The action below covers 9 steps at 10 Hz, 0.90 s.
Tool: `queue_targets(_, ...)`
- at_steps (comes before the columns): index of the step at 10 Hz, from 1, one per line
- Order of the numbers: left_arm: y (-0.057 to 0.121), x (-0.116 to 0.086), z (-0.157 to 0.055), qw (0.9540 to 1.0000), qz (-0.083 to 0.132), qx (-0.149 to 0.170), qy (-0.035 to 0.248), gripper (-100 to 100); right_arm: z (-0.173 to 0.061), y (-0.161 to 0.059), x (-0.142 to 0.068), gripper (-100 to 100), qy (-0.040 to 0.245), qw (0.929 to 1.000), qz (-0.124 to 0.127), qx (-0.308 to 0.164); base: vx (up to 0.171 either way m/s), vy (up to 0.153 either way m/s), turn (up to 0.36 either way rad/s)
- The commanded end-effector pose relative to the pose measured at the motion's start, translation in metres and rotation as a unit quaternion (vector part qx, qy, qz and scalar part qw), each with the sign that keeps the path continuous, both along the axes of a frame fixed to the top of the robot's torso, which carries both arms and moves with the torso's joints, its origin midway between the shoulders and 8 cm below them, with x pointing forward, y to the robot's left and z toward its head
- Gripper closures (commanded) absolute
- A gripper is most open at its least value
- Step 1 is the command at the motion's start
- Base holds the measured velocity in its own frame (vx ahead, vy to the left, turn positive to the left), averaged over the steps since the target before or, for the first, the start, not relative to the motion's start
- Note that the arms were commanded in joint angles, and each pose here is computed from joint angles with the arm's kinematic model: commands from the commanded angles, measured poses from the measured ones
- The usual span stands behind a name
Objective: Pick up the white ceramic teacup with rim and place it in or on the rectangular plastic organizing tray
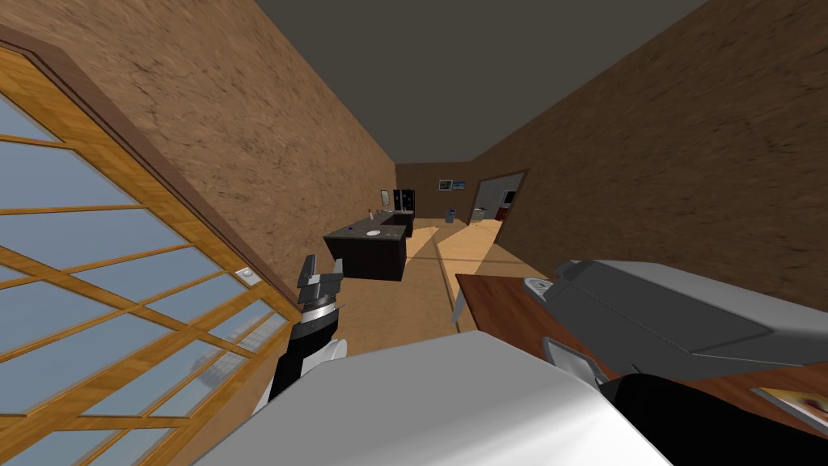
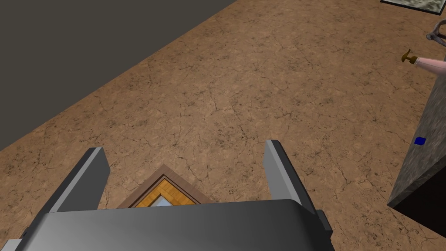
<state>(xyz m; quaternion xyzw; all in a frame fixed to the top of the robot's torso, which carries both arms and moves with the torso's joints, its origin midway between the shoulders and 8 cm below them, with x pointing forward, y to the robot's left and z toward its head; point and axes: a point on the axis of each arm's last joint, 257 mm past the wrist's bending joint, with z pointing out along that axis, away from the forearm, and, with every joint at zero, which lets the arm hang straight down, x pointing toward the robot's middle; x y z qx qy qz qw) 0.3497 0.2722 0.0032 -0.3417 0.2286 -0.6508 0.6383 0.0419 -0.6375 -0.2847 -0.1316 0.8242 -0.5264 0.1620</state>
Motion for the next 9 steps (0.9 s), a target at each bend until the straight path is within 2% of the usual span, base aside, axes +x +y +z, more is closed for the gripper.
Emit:
queue_targets(1,0.0000,0.0000,0.0000,1.0000,0.000,0.000,0.000,0,0.0063,0.0041,0.0018,-100,0.001,1.0000,0.000,0.002,-0.009,-0.020,0.007)
queue_targets(3,0.0000,0.0000,0.0000,1.0000,0.000,0.000,0.000,0,0.0067,0.0040,0.0019,-100,0.001,1.0000,0.000,0.003,-0.009,-0.016,0.008)
queue_targets(4,0.0000,0.0000,0.0000,1.0000,0.000,0.000,0.000,0,0.0072,0.0041,0.0019,0,0.001,1.0000,0.000,0.003,0.000,0.000,0.000)
queue_targets(9,0.0000,0.0000,0.0000,1.0000,0.000,0.000,0.000,0,0.0071,0.0041,0.0019,0,0.001,1.0000,0.000,0.003,0.000,0.000,0.000)
